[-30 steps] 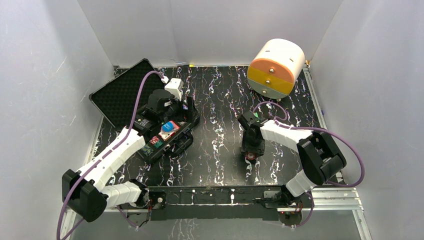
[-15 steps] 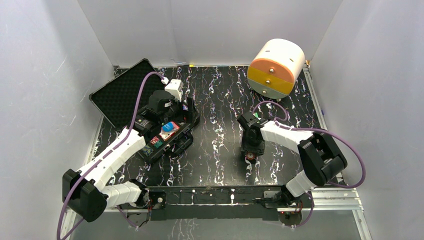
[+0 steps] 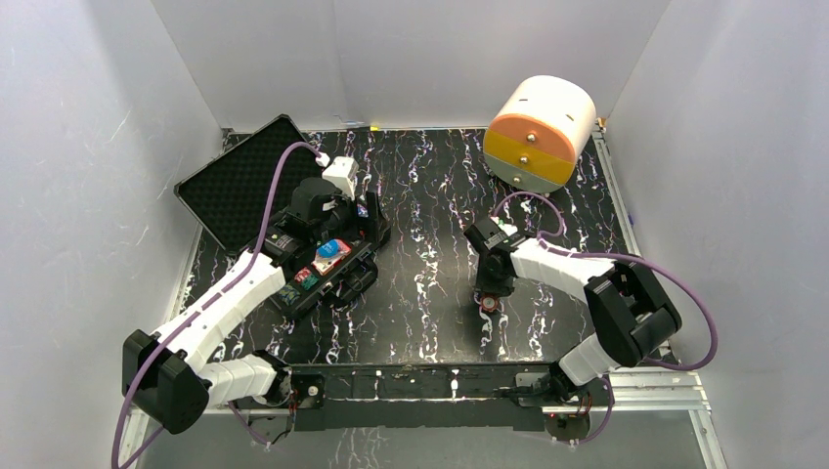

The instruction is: Pack up texas hold em set

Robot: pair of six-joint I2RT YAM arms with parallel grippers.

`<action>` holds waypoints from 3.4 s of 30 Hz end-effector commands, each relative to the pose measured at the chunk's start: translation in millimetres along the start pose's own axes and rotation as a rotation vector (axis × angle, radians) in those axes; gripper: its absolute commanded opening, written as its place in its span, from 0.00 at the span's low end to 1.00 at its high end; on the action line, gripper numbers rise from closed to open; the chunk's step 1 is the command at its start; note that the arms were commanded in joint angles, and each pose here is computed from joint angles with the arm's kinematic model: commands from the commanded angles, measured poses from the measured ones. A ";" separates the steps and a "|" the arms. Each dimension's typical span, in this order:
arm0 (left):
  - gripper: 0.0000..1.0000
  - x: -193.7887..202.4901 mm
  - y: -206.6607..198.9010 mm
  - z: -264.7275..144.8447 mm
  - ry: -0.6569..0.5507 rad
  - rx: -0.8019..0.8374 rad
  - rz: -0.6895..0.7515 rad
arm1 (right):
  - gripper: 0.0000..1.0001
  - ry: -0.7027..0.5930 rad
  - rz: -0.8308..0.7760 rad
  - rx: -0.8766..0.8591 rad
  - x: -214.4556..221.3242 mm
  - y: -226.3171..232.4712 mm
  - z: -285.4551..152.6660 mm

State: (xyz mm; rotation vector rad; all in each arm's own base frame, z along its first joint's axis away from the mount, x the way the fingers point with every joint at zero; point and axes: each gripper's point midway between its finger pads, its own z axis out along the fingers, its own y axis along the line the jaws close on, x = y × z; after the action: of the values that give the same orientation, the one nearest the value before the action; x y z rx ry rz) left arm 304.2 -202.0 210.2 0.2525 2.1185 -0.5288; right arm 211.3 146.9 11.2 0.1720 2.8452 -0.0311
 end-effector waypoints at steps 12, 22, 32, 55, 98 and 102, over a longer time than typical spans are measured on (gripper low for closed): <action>0.91 7.6 -8.3 -5.3 0.010 0.057 -0.037 | 0.66 0.088 0.008 0.084 28.0 -21.7 7.9; 0.91 8.7 -9.0 -3.4 0.015 0.061 -0.036 | 0.66 0.107 -0.017 0.176 37.5 -35.4 -1.1; 0.91 7.9 -9.1 -2.5 0.014 0.061 -0.032 | 0.62 0.072 0.006 0.061 39.0 -16.4 -2.8; 0.94 8.9 -9.4 -1.7 0.015 0.056 -0.074 | 0.41 -0.020 0.044 0.051 23.0 -11.2 9.0; 0.55 76.8 -107.6 32.8 -0.075 0.477 -0.344 | 0.43 0.005 0.595 -0.888 -56.9 154.5 -148.9; 0.44 73.1 -108.3 36.6 -0.087 0.466 -0.354 | 0.43 0.012 0.592 -0.885 -56.0 155.3 -147.3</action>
State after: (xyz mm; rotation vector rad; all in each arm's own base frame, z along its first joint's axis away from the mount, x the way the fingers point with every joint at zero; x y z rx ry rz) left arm 236.4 -307.3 130.6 0.1089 2.0567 -1.2035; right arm 238.6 292.4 154.4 0.7878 2.4534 1.2117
